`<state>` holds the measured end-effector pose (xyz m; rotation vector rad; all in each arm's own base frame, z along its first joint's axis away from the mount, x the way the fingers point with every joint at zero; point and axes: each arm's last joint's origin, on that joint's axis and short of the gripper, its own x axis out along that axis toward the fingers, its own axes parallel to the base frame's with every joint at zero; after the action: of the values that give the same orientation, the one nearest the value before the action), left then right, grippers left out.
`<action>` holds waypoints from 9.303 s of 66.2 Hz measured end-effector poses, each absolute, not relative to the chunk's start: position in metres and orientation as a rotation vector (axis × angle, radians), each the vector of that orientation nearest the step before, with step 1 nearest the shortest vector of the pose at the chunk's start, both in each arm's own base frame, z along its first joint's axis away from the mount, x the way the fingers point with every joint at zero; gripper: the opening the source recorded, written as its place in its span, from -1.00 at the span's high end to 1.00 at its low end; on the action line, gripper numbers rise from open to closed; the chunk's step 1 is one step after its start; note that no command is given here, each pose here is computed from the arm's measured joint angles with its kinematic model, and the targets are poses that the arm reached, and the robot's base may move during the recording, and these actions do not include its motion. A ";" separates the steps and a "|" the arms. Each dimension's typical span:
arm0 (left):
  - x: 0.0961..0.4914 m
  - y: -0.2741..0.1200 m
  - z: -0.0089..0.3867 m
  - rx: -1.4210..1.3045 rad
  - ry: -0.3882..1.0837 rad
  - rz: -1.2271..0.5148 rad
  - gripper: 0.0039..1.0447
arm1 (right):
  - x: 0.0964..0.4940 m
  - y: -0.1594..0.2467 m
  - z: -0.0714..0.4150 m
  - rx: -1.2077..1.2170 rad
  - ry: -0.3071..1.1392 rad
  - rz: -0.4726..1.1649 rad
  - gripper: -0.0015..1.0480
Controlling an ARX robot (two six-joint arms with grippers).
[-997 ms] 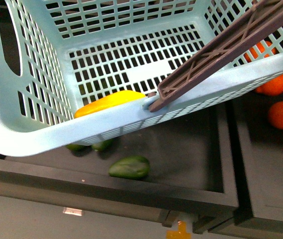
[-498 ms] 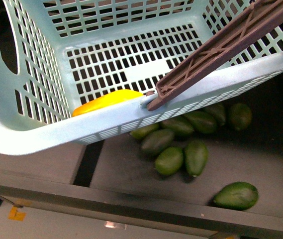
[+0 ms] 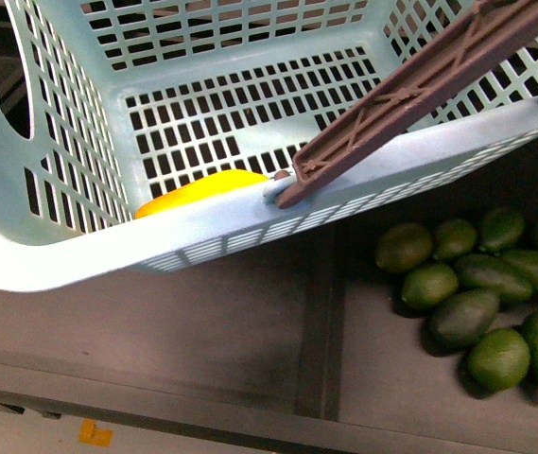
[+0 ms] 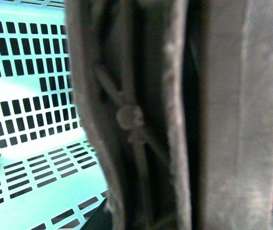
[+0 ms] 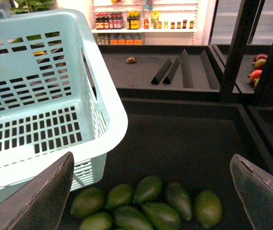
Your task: Pick mango and avocado into basket
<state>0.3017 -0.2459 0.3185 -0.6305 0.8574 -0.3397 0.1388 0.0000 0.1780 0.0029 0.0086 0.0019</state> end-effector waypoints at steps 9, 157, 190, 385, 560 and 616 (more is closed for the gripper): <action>0.306 -0.241 0.318 -0.626 0.836 -0.307 0.75 | 0.139 0.000 0.178 0.003 0.009 0.005 -0.83; 0.301 -0.247 0.318 -0.631 0.858 -0.342 0.75 | 0.279 -0.127 -0.061 0.132 1.067 -0.152 -0.83; 0.301 -0.247 0.318 -0.631 0.858 -0.342 0.75 | 0.292 -0.118 -0.080 0.175 1.094 -0.170 -0.83; 0.301 -0.247 0.318 -0.631 0.859 -0.343 0.75 | 0.316 0.084 0.245 0.225 0.018 0.244 -0.06; 0.301 -0.247 0.318 -0.630 0.859 -0.342 0.75 | 0.114 0.000 0.173 0.003 -0.018 0.003 0.96; 0.301 -0.247 0.318 -0.630 0.858 -0.341 0.75 | 0.097 0.000 0.169 0.003 -0.013 0.002 0.49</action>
<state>0.3010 -0.2469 0.3183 -0.6303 0.8584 -0.3407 0.0970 0.0003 0.1691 0.0025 -0.0128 0.0023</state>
